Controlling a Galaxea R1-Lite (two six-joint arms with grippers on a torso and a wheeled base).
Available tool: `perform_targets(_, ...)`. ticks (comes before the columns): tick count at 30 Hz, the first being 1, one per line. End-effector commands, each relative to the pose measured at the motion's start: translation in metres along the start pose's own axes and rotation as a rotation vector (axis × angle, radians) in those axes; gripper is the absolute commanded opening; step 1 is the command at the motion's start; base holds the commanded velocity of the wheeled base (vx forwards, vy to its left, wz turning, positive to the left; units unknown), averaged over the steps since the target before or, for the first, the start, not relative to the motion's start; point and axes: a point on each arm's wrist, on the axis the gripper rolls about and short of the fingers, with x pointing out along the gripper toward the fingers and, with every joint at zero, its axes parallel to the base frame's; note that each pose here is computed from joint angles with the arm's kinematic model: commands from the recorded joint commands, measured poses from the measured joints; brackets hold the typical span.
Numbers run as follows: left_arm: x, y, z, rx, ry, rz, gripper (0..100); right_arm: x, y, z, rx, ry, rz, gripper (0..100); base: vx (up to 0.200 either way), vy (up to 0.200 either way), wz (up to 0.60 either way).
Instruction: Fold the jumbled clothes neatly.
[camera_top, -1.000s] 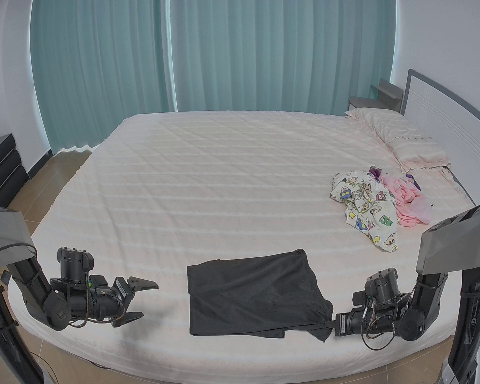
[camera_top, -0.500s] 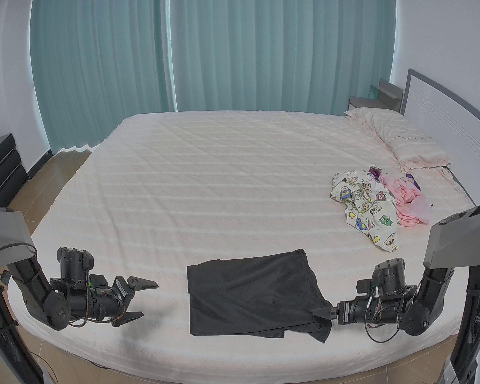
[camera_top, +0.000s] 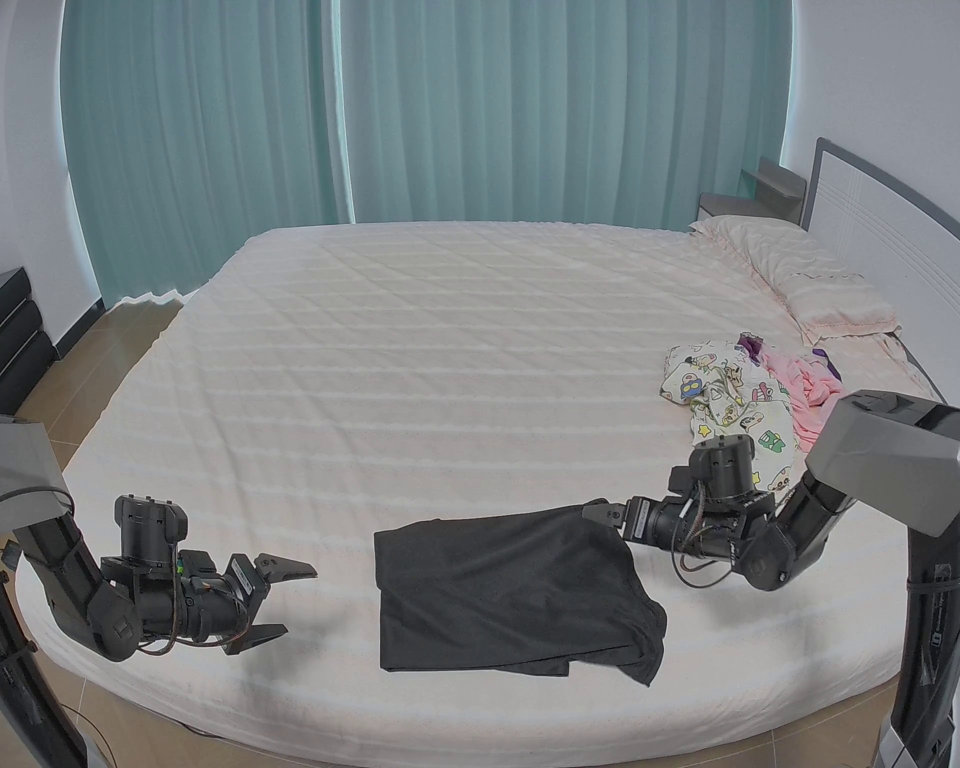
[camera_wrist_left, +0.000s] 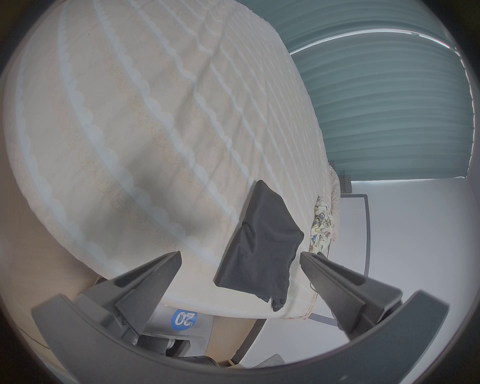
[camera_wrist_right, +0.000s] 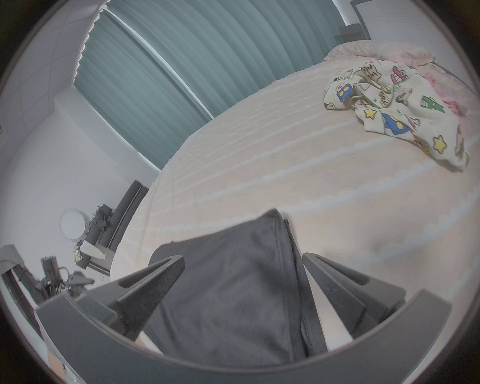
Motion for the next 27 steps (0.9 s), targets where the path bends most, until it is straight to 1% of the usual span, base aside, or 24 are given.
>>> perform_targets(1,-0.001,0.001,-0.002,0.001,0.004,0.003,100,0.053,-0.012,-0.001,0.045,0.032,-0.067,100,0.0,0.0,0.0)
perform_targets(5,-0.001,0.001,-0.002,0.0,0.006,0.003,100,0.066,-0.01,0.003,0.048,0.055,-0.077,100,0.0,0.0,0.0)
perform_targets(9,-0.002,0.001,-0.003,-0.002,0.007,0.004,100,0.078,-0.01,0.001,0.039,0.039,-0.097,100,0.0,0.0,0.0)
perform_targets(15,-0.002,0.001,-0.003,-0.003,0.005,0.003,100,0.086,-0.009,0.002,0.035,0.016,-0.102,100,0.0,0.0,0.0)
perform_targets(16,-0.002,0.001,-0.003,-0.003,0.005,0.003,100,0.085,-0.01,0.004,0.037,0.008,-0.105,0,0.0,0.0,0.0)
perform_targets(26,-0.002,0.001,-0.003,-0.002,0.006,0.003,100,0.088,-0.013,0.015,0.062,-0.034,-0.112,0,0.0,0.0,0.0)
perform_targets(27,-0.002,0.001,-0.003,-0.002,0.007,0.004,100,0.092,-0.015,0.022,0.103,-0.071,-0.123,0,0.0,0.0,0.0)
